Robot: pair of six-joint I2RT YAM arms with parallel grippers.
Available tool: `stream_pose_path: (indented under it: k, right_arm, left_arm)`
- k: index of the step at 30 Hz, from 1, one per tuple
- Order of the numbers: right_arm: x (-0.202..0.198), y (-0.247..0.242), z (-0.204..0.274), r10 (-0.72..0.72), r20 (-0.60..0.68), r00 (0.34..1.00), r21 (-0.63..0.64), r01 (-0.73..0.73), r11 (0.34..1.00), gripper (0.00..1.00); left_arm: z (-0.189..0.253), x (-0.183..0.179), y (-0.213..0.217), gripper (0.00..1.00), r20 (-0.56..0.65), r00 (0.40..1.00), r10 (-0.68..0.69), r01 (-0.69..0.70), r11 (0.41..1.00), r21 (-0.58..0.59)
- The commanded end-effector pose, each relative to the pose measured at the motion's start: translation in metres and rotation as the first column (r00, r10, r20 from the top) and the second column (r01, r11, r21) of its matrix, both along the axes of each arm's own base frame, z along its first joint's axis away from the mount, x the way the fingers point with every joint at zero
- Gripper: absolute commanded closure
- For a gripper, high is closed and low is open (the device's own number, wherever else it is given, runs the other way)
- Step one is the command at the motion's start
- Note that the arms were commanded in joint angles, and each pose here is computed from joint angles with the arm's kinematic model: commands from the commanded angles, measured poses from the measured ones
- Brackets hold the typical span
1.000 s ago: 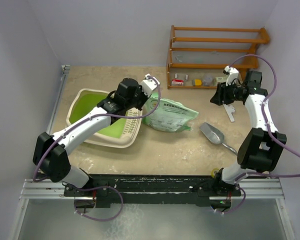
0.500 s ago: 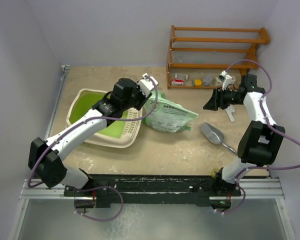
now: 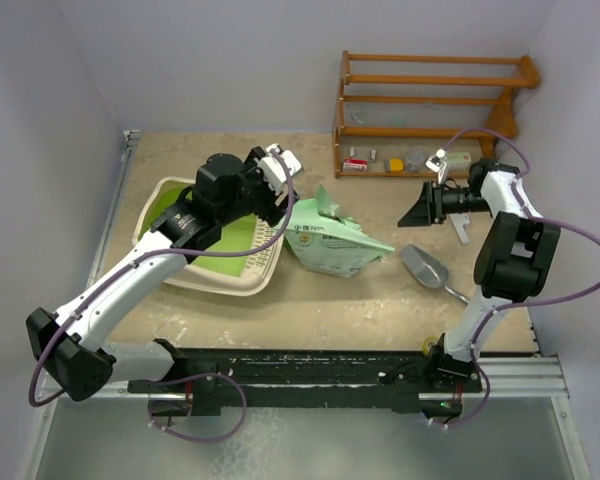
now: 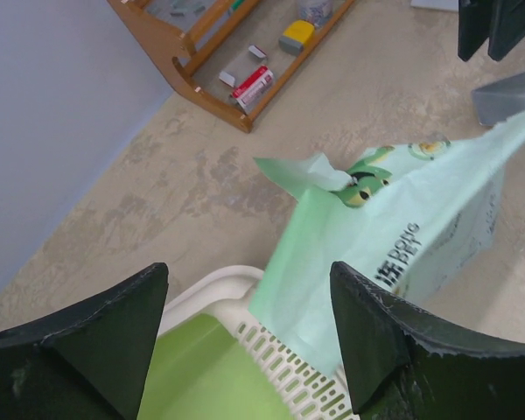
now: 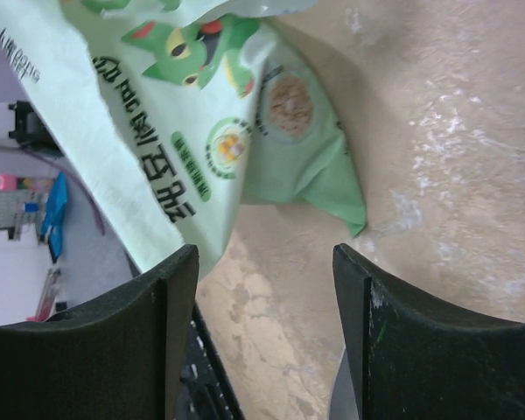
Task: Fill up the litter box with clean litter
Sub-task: Open the cat litter bag at the center of the board.
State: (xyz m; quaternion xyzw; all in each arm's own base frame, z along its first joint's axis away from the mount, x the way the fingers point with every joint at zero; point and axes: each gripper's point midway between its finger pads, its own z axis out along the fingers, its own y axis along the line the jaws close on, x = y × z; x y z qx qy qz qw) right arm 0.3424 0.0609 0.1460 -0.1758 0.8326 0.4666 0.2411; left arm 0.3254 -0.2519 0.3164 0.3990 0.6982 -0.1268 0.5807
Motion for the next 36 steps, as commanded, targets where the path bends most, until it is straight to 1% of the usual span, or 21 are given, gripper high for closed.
stream_pose_path:
  k: [1, 4, 6, 9, 11, 14, 15, 16, 18, 20, 22, 24, 25, 27, 29, 30, 31, 33, 36]
  right_arm:
    - [-0.029, 0.019, 0.036, 0.124, 0.040, 0.991, 0.120, -0.128, 0.984, 0.34]
    - [-0.042, 0.023, 0.036, 0.176, 0.051, 0.983, 0.129, -0.181, 0.975, 0.32]
    - [-0.047, 0.024, 0.035, 0.195, 0.055, 0.979, 0.128, -0.200, 0.971, 0.32]
    - [-0.054, 0.026, 0.030, 0.223, 0.053, 0.973, 0.123, -0.228, 0.966, 0.32]
    - [-0.058, 0.026, 0.027, 0.234, 0.052, 0.971, 0.113, -0.239, 0.964, 0.32]
    - [-0.061, 0.024, 0.023, 0.243, 0.071, 0.967, 0.073, -0.248, 0.966, 0.32]
    - [-0.061, 0.023, 0.022, 0.241, 0.078, 0.967, 0.058, -0.246, 0.968, 0.32]
    - [-0.061, 0.022, 0.020, 0.240, 0.090, 0.967, 0.037, -0.244, 0.969, 0.32]
    - [-0.060, 0.019, 0.018, 0.229, 0.109, 0.967, -0.011, -0.230, 0.973, 0.32]
    - [-0.057, 0.016, 0.015, 0.215, 0.123, 0.969, -0.056, -0.209, 0.976, 0.33]
    - [-0.056, 0.013, 0.012, 0.198, 0.133, 0.971, -0.093, -0.187, 0.978, 0.33]
    - [-0.055, 0.011, 0.012, 0.178, 0.146, 0.973, -0.121, -0.161, 0.979, 0.33]
    - [-0.055, 0.010, 0.011, 0.168, 0.154, 0.974, -0.136, -0.147, 0.980, 0.33]
    - [-0.056, 0.008, 0.010, 0.146, 0.173, 0.974, -0.169, -0.116, 0.979, 0.34]
    - [-0.072, 0.011, 0.017, 0.146, 0.199, 0.969, -0.178, -0.110, 0.978, 0.34]
    - [-0.055, 0.007, 0.019, 0.092, 0.268, 0.959, -0.206, -0.036, 0.978, 0.34]
    - [-0.037, -0.005, 0.018, 0.044, 0.333, 0.942, -0.276, 0.053, 0.960, 0.33]
    - [-0.028, -0.012, 0.028, -0.006, 0.419, 0.908, -0.308, 0.149, 0.940, 0.32]
    - [-0.023, -0.016, 0.040, -0.053, 0.478, 0.877, -0.306, 0.222, 0.926, 0.32]
  left_arm:
    - [-0.008, -0.009, -0.010, 0.27, -0.068, 0.994, -0.084, 0.085, 0.996, 0.024]
    - [-0.027, -0.009, -0.017, 0.25, -0.122, 0.986, -0.113, 0.121, 0.991, 0.057]
    - [-0.037, -0.001, -0.019, 0.24, -0.142, 0.985, -0.094, 0.105, 0.992, 0.075]
    - [-0.037, 0.007, -0.017, 0.23, -0.139, 0.989, -0.058, 0.071, 0.994, 0.089]
    - [-0.035, 0.012, -0.012, 0.23, -0.119, 0.993, -0.021, 0.033, 0.995, 0.099]
    - [-0.034, 0.030, 0.013, 0.22, -0.086, 0.992, 0.098, -0.087, 0.989, 0.118]
    - [-0.033, 0.036, 0.022, 0.22, -0.088, 0.989, 0.121, -0.113, 0.989, 0.095]
    - [-0.031, 0.041, 0.029, 0.22, -0.107, 0.984, 0.144, -0.139, 0.989, 0.048]
    - [-0.025, 0.049, 0.040, 0.22, -0.153, 0.978, 0.144, -0.156, 0.985, -0.067]
    - [-0.022, 0.050, 0.038, 0.22, -0.215, 0.973, 0.084, -0.122, 0.979, -0.166]
    - [-0.025, 0.048, 0.026, 0.24, -0.289, 0.957, 0.008, -0.074, 0.973, -0.218]
    - [-0.037, 0.041, 0.010, 0.27, -0.382, 0.920, -0.086, -0.011, 0.969, -0.245]
    - [-0.044, 0.035, 0.003, 0.29, -0.431, 0.892, -0.138, 0.023, 0.965, -0.260]
    - [-0.057, 0.026, -0.008, 0.30, -0.497, 0.842, -0.210, 0.067, 0.955, -0.290]
    - [-0.060, 0.020, -0.012, 0.30, -0.514, 0.821, -0.247, 0.086, 0.945, -0.317]
    - [-0.061, 0.017, -0.013, 0.30, -0.514, 0.818, -0.258, 0.091, 0.940, -0.328]
    - [-0.063, 0.016, -0.013, 0.30, -0.518, 0.815, -0.261, 0.090, 0.939, -0.331]
    - [-0.068, 0.013, -0.013, 0.30, -0.535, 0.802, -0.267, 0.094, 0.940, -0.328]
    - [-0.071, 0.008, -0.017, 0.31, -0.555, 0.776, -0.300, 0.119, 0.934, -0.338]
